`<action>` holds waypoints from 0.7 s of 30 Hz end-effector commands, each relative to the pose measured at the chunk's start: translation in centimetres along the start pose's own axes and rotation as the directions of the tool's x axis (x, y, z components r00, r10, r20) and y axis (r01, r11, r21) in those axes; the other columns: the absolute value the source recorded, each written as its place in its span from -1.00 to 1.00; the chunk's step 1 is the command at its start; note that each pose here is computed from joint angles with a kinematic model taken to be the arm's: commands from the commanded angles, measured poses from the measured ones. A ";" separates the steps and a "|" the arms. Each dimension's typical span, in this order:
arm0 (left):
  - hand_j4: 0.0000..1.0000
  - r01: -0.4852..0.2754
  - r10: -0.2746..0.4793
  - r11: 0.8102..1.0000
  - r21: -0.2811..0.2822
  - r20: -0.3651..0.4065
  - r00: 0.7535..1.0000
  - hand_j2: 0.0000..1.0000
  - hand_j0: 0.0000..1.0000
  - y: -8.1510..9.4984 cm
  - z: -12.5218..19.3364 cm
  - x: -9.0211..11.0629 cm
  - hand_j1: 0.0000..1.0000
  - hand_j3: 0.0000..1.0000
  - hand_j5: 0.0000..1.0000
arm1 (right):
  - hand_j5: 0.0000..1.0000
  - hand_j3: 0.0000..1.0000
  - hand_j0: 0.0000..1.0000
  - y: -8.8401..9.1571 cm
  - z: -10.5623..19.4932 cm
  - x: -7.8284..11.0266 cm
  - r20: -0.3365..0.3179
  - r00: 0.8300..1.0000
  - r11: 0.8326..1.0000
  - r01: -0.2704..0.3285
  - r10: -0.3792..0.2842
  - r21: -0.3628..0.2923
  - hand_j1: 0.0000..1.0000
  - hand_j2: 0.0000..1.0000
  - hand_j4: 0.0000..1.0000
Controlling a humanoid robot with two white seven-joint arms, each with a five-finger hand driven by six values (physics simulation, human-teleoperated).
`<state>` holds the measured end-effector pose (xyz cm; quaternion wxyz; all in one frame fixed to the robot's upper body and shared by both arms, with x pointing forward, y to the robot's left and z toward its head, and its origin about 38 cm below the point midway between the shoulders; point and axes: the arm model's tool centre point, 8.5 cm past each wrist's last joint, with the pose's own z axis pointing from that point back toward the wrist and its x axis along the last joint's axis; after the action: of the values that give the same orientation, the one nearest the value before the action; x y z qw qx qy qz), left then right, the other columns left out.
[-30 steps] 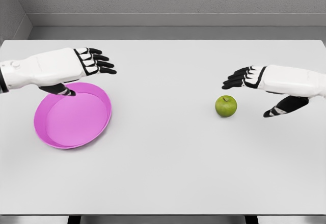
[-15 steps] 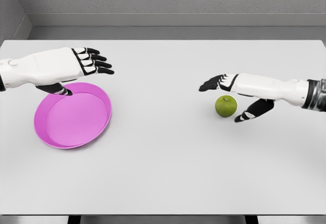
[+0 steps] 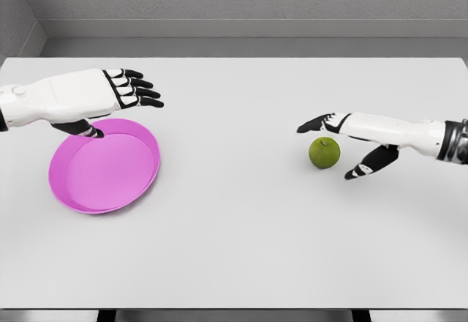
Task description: Put the apple on the plate with both arms
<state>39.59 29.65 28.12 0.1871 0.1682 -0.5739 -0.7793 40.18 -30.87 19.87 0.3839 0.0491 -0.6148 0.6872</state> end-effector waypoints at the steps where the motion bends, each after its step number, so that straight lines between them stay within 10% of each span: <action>1: 1.00 -0.004 0.004 1.000 0.003 -0.002 1.000 1.00 1.00 0.1 0.1 0.0 1.00 1.00 1.00 | 1.00 1.00 1.00 0.2 0.2 -0.6 -0.015 1.000 1.000 0.024 -0.024 -0.005 1.00 1.00 1.00; 21: 1.00 -0.006 0.006 1.000 -0.002 -0.008 1.000 1.00 1.00 0.1 0.2 -0.2 1.00 1.00 1.00 | 1.00 1.00 1.00 2.2 -1.5 -3.8 -0.071 0.992 0.994 0.105 -0.104 0.009 1.00 1.00 1.00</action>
<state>39.62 29.78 27.95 0.1905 0.1674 -0.5701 -0.7814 42.10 -31.14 16.57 0.4300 0.0548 -0.5955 0.6764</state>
